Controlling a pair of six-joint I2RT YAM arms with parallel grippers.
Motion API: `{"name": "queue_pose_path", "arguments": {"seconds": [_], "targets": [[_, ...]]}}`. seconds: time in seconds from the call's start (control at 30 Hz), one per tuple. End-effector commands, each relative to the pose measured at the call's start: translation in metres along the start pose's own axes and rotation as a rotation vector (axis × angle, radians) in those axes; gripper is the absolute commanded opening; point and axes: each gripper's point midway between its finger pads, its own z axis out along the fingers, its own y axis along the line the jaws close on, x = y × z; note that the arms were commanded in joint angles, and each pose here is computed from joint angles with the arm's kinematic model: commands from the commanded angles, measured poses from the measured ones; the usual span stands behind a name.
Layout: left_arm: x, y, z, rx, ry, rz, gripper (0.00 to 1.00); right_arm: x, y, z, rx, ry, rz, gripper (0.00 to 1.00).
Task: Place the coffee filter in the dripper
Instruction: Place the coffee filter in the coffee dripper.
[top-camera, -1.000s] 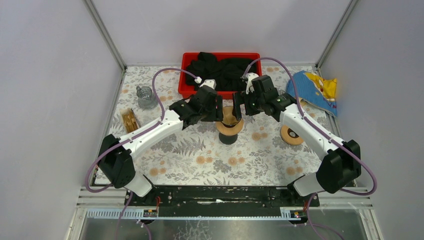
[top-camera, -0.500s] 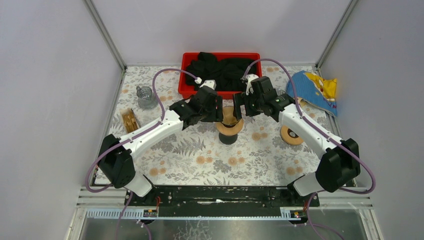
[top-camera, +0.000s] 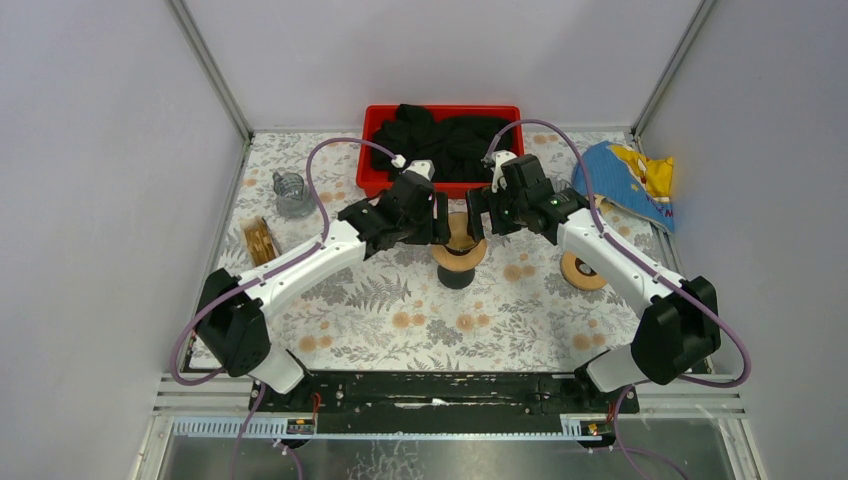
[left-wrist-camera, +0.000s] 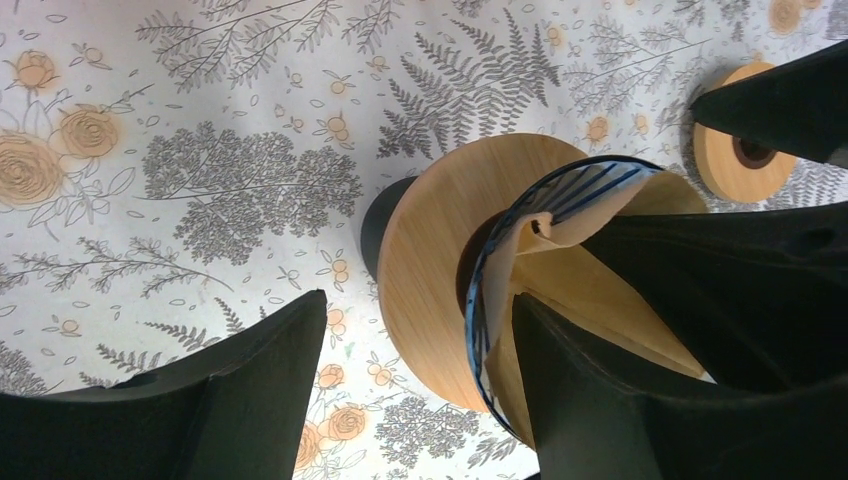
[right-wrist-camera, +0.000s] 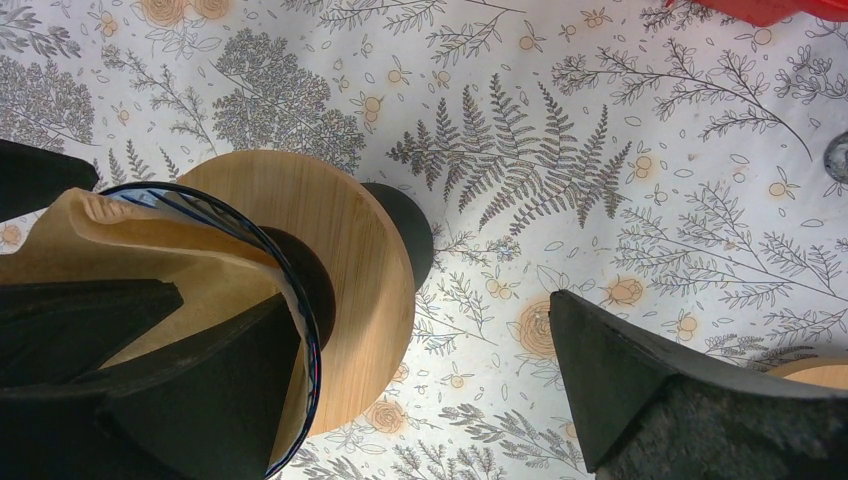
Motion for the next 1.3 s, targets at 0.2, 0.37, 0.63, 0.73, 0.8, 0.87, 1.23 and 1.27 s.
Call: {"name": "queue_pose_path", "arguments": {"seconds": [0.2, 0.37, 0.63, 0.73, 0.8, 0.87, 1.23, 1.27], "targets": [[-0.032, -0.031, -0.009, 0.167, -0.080, -0.013, 0.77, -0.008, 0.000, -0.002, -0.005, -0.031, -0.018, 0.99], [-0.038, -0.018, 0.004, 0.131, -0.079, -0.033, 0.76, -0.008, 0.001, -0.003, -0.011, -0.031, -0.018, 0.99], [-0.041, -0.008, 0.016, 0.078, -0.088, -0.033, 0.75, -0.002, 0.001, -0.002, -0.021, -0.011, -0.027, 0.99], [-0.038, -0.004, 0.021, 0.060, -0.077, -0.033, 0.74, 0.000, 0.001, -0.003, -0.020, -0.008, -0.030, 0.99], [-0.037, -0.001, 0.021, 0.044, -0.080, -0.037, 0.74, 0.001, 0.001, -0.003, -0.020, -0.007, -0.034, 0.99], [-0.037, 0.001, 0.020, 0.036, -0.086, -0.044, 0.74, 0.001, 0.000, -0.004, -0.018, -0.008, -0.035, 0.99], [-0.037, -0.009, 0.011, 0.093, -0.079, -0.038, 0.74, -0.016, 0.008, -0.016, -0.046, -0.063, -0.033, 0.99], [-0.036, -0.009, 0.011, 0.095, -0.078, -0.038, 0.74, -0.017, 0.009, -0.017, -0.050, -0.066, -0.034, 0.99]]}}
